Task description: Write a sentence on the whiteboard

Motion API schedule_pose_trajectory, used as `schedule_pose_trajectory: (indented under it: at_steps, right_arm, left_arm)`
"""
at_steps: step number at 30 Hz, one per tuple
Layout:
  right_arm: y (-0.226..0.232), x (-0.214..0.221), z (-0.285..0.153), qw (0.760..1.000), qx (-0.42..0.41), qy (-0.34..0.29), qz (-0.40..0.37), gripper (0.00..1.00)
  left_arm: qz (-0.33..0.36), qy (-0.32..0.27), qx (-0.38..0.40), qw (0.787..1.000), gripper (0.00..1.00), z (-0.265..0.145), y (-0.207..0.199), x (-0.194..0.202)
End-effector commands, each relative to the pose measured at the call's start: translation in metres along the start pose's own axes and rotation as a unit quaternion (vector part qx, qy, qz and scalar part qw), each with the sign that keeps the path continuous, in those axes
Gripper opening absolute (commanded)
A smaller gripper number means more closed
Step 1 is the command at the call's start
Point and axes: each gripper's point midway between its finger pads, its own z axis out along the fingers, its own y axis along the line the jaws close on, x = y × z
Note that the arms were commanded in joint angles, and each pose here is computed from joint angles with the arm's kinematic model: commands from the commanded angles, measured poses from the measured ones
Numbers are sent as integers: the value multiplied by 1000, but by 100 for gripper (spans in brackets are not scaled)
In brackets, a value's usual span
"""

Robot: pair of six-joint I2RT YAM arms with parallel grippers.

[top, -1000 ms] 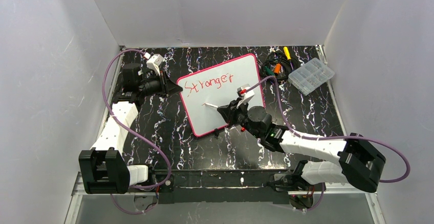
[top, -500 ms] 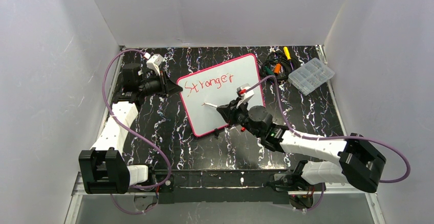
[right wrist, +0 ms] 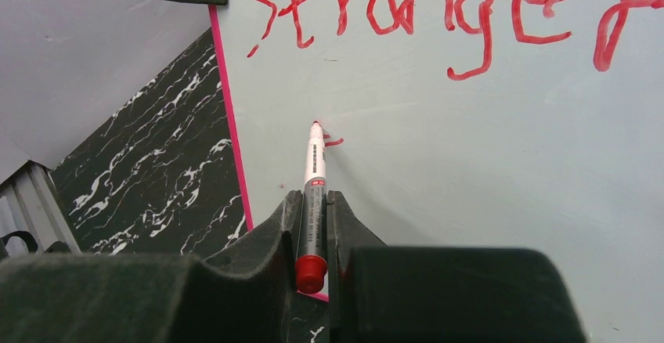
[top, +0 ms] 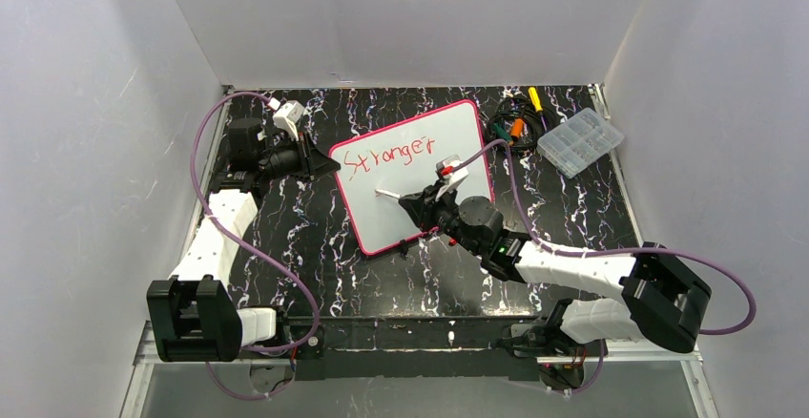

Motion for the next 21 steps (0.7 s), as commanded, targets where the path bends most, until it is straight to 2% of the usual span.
schedule_pose_trajectory:
  at_steps: [1, 21]
  right_arm:
    - [-5, -15, 1, 999, 18, -26, 3, 1]
    - [-10, 33, -24, 998, 26, 44, 22, 1]
  left_arm:
    - [10, -2, 6, 1000, 0, -5, -9, 1]
    - [11, -3, 6, 1000, 0, -6, -9, 1]
